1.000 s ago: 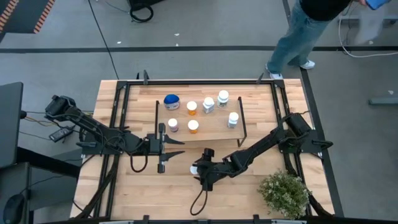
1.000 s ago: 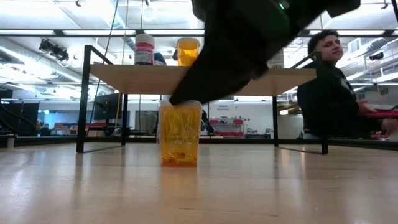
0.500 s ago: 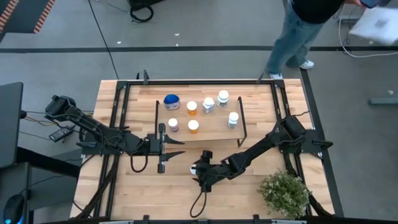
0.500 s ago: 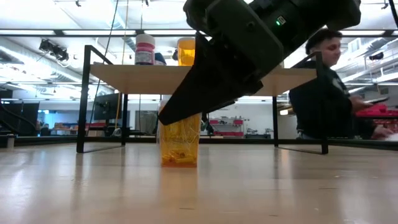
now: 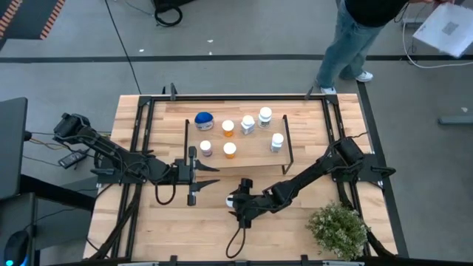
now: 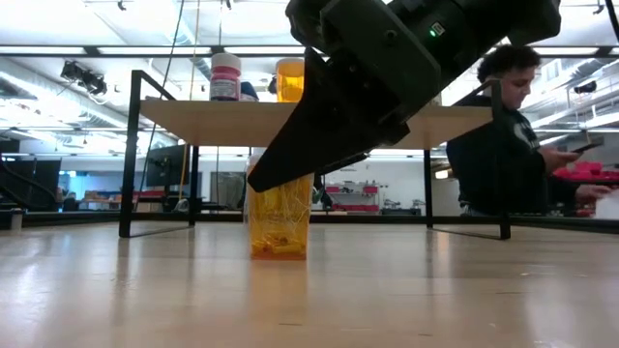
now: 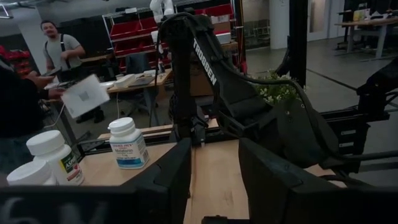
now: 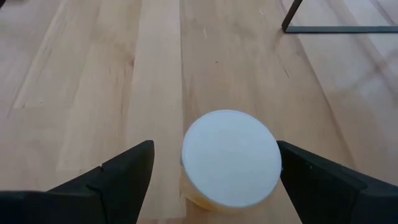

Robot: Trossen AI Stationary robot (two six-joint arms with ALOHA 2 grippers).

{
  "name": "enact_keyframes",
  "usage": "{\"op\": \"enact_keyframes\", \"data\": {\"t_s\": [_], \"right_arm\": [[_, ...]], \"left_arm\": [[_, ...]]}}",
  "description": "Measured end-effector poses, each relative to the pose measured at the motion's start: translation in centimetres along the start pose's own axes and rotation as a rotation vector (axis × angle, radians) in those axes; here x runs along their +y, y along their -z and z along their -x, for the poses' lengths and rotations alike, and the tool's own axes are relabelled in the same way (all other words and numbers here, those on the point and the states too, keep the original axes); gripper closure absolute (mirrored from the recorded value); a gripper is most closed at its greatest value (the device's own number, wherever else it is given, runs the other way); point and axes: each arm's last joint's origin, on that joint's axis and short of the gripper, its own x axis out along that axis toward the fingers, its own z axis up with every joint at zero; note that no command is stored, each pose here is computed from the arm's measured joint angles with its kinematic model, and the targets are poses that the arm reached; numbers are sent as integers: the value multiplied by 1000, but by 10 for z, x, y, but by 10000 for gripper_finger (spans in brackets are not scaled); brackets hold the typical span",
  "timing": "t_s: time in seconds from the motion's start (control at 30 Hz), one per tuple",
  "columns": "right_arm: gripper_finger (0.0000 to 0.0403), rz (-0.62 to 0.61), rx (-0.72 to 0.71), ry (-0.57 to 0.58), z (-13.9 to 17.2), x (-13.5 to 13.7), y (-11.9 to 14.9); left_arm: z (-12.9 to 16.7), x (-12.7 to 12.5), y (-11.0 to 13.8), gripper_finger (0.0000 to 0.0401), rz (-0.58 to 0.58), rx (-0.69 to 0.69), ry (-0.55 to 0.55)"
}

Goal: Pick and place medicine bottles onto shelf by color
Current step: Put the orange medicine bottle on the shelf

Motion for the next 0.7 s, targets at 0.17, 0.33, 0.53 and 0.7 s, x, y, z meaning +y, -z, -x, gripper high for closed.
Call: {"op": "enact_keyframes", "data": {"t_s": [0.17, 0.33, 0.53, 0.7], "right_arm": [[63, -19, 4, -6, 0, 0, 0], [63, -28, 31, -16, 0, -1, 2], [63, -26, 53, -33, 0, -1, -4], [63, -10, 90, -23, 3, 0, -13]], "left_arm": [[0, 0, 0, 262, 0, 0, 0], [0, 0, 0, 255, 0, 0, 0], [0, 0, 0, 260, 0, 0, 0], [0, 0, 0, 262, 0, 0, 0]]}}
